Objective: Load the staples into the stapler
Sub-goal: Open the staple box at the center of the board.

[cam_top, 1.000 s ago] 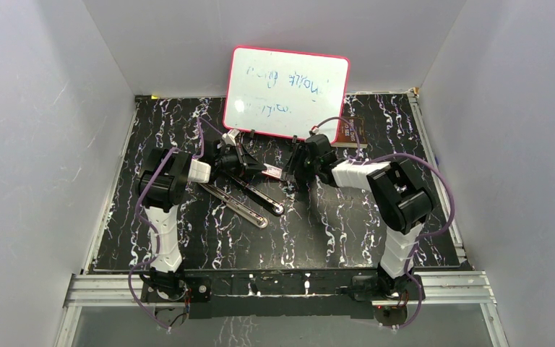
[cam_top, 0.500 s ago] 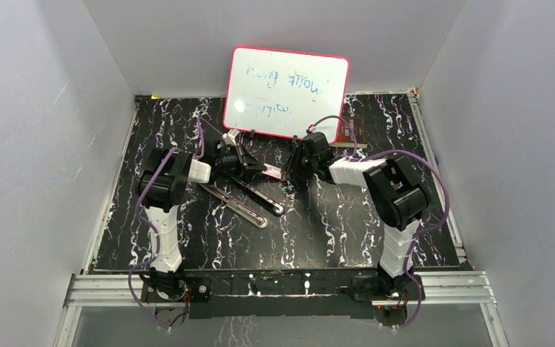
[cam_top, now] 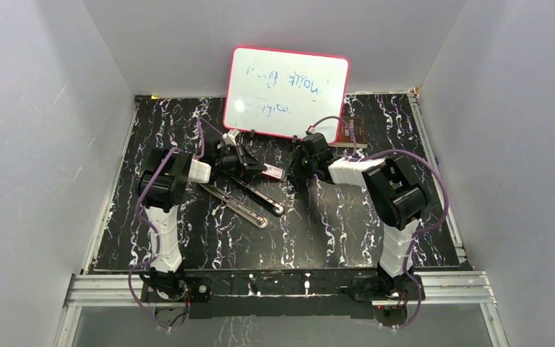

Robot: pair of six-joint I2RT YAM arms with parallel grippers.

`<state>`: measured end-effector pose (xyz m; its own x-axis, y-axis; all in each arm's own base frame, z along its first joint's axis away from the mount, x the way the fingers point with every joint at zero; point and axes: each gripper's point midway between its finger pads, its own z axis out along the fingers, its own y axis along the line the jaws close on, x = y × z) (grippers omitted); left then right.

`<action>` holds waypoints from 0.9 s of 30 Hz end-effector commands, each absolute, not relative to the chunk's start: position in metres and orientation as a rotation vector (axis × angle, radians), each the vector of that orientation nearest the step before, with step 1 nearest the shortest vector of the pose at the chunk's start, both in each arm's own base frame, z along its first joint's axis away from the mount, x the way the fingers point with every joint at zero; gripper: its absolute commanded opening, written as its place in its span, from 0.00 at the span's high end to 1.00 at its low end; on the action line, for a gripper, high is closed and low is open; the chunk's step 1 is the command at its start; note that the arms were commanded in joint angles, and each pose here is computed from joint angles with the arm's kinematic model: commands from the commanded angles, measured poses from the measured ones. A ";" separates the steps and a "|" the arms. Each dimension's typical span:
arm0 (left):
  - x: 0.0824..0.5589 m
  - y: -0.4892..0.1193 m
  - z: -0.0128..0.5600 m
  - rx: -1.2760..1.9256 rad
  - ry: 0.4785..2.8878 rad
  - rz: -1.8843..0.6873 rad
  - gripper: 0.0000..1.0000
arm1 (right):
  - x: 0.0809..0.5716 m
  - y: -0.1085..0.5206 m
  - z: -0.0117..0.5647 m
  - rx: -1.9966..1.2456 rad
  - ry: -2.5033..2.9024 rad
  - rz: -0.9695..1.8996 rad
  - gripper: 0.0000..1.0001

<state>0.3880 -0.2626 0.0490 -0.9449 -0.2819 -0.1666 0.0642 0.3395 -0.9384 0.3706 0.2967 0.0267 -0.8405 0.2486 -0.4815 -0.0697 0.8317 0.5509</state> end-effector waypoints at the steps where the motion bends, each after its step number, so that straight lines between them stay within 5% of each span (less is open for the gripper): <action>1: 0.383 -0.268 0.062 -0.133 2.288 -1.663 1.00 | 0.364 0.276 0.015 0.124 2.510 0.623 0.78; 15: 0.384 -0.268 0.064 -0.124 2.283 -1.662 1.00 | 0.355 0.284 0.014 0.086 2.548 0.688 0.76; 27: 0.383 -0.269 0.064 -0.124 2.286 -1.662 1.00 | 0.347 0.288 0.000 0.055 2.604 0.709 0.85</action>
<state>0.3873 -0.2637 0.0489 -0.9456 -0.2791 -0.1674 0.0658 0.3395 -0.9383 0.3622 0.2960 0.0244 -0.8596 0.2043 -0.4683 -0.0949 0.8367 0.5393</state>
